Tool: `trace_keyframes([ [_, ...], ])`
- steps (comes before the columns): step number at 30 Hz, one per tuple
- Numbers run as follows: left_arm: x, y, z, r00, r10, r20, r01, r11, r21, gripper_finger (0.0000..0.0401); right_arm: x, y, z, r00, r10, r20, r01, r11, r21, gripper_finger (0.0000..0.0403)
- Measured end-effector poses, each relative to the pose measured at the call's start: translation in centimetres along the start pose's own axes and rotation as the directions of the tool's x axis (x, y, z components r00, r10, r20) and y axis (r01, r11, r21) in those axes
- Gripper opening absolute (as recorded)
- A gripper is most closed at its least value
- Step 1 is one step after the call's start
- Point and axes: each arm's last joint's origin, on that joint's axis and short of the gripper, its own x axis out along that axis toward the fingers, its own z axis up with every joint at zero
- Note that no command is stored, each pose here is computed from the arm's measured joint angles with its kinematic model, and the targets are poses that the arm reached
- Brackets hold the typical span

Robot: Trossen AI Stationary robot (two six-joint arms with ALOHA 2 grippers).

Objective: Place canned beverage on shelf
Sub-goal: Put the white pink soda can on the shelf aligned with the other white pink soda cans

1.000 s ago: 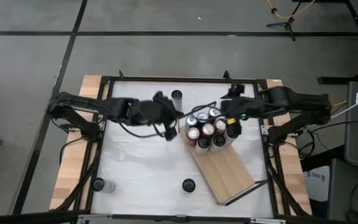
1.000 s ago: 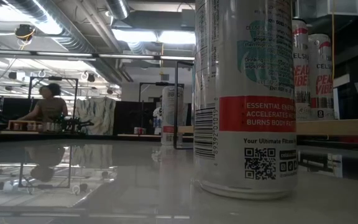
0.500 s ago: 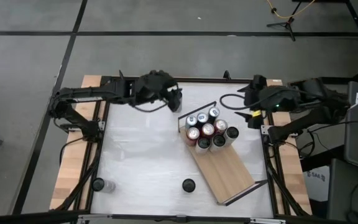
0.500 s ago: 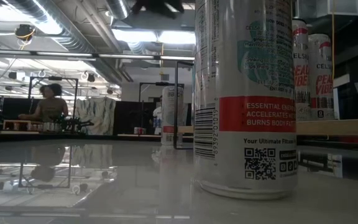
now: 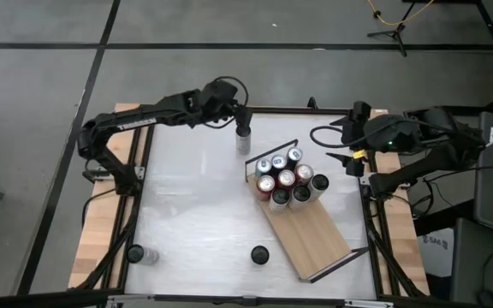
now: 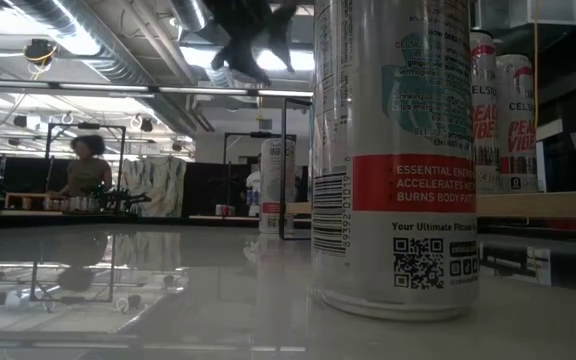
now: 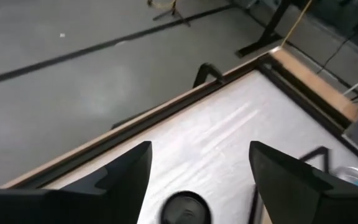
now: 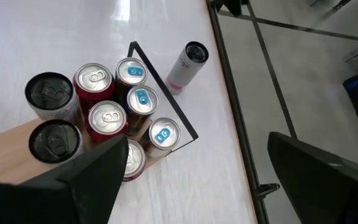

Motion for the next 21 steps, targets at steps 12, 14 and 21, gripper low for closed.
trace_keyframes([
  [12, 4.3, 0.9, -1.7, 0.988, 0.013, -0.152, -0.011, 1.000, 0.015, 0.0264, 0.4, 0.1, 0.2, 1.000, -0.001, -0.013, 0.001, 1.000, -0.006, 0.0374],
  [14, 4.7, 0.8, -2.3, 0.981, 0.033, -0.189, -0.027, 0.999, 0.034, 0.0264, 0.4, 0.1, 0.2, 1.000, -0.001, -0.013, 0.001, 1.000, -0.006, 0.0374],
  [21, 5.3, 0.3, -3.7, 0.963, 0.062, -0.261, -0.042, 0.996, 0.080, 0.0264, 0.4, 0.1, 0.2, 1.000, -0.002, -0.014, 0.002, 1.000, -0.007, 0.0374],
])
